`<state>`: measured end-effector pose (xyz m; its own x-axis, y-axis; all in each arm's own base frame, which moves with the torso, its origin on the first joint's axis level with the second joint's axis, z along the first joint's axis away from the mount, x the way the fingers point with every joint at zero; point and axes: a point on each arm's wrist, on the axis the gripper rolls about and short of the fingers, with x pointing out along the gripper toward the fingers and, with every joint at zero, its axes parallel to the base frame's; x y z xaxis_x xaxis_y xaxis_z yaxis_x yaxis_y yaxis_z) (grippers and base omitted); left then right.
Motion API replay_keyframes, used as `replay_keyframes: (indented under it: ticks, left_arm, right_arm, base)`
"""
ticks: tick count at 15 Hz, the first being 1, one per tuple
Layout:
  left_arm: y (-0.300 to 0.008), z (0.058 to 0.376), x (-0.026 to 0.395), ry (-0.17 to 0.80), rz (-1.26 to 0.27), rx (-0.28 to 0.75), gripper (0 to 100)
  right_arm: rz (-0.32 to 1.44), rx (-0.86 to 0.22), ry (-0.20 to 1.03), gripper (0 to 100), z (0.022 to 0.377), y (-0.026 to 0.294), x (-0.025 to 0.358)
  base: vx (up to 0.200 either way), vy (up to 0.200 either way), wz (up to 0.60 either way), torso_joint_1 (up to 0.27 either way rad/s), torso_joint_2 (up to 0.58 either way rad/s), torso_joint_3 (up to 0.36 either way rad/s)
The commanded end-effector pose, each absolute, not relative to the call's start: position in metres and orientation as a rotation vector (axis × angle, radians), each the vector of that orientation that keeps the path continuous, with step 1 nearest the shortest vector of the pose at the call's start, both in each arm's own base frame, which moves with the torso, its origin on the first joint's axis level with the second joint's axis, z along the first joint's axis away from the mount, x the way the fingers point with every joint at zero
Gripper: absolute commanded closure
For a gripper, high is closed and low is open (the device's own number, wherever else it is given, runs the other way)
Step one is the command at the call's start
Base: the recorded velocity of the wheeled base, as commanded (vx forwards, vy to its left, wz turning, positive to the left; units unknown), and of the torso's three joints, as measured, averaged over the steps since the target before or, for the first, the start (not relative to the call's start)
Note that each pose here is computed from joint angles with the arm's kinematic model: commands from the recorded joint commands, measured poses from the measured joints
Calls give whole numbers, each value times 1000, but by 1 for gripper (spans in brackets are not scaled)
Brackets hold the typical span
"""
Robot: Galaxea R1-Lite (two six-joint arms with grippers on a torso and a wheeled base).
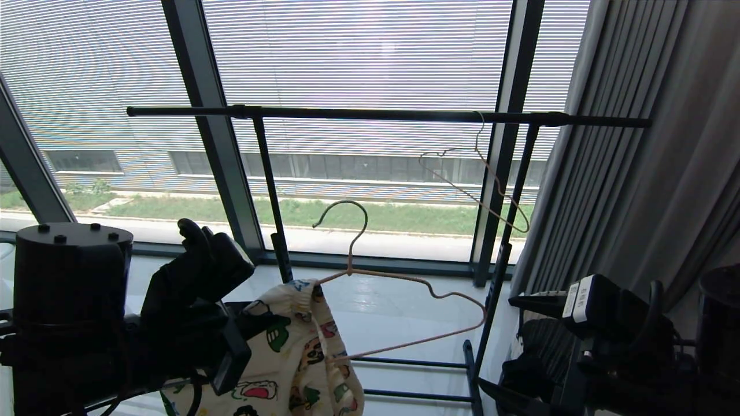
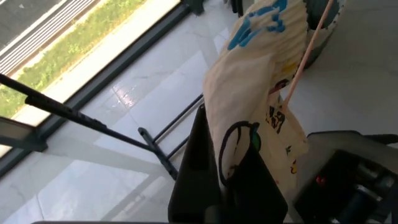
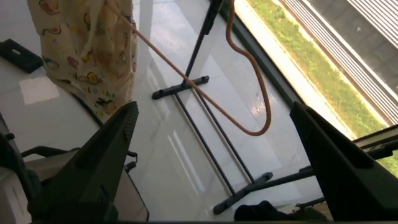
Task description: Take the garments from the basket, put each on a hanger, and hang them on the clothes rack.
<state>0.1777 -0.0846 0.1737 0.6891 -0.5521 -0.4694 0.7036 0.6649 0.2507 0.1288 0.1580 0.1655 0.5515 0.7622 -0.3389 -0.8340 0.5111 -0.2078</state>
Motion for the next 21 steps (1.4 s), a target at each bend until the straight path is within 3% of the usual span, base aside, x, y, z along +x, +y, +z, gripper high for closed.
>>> replay_keyframes:
  ticks: [1, 4, 6, 9, 12, 21]
  left_arm:
    - [-82, 180, 190, 370, -662, 423, 100]
    - [-85, 195, 197, 264, -643, 400, 100]
    - [-95, 206, 202, 175, -649, 348, 100]
    - [-102, 213, 208, 146, -634, 333, 100]
    - [-110, 220, 216, 126, -626, 313, 100]
    - [-122, 234, 210, 87, -666, 249, 100]
  right_arm:
    - [974, -372, 237, 0, 159, 164, 134]
    - [964, -302, 247, 0, 156, 179, 146]
    - [939, -116, 271, 0, 161, 203, 164]
    - [869, 70, 307, 0, 169, 238, 187]
    - [846, 80, 339, 0, 157, 262, 192]
    - [709, 27, 363, 0, 123, 282, 202]
  base:
    - [0, 0, 0, 0, 0, 0]
    - [0, 0, 0, 0, 0, 0]
    - [0, 0, 0, 0, 0, 0]
    - [0, 0, 0, 0, 0, 0]
    - [0, 0, 0, 0, 0, 0]
    - [0, 0, 0, 0, 0, 0]
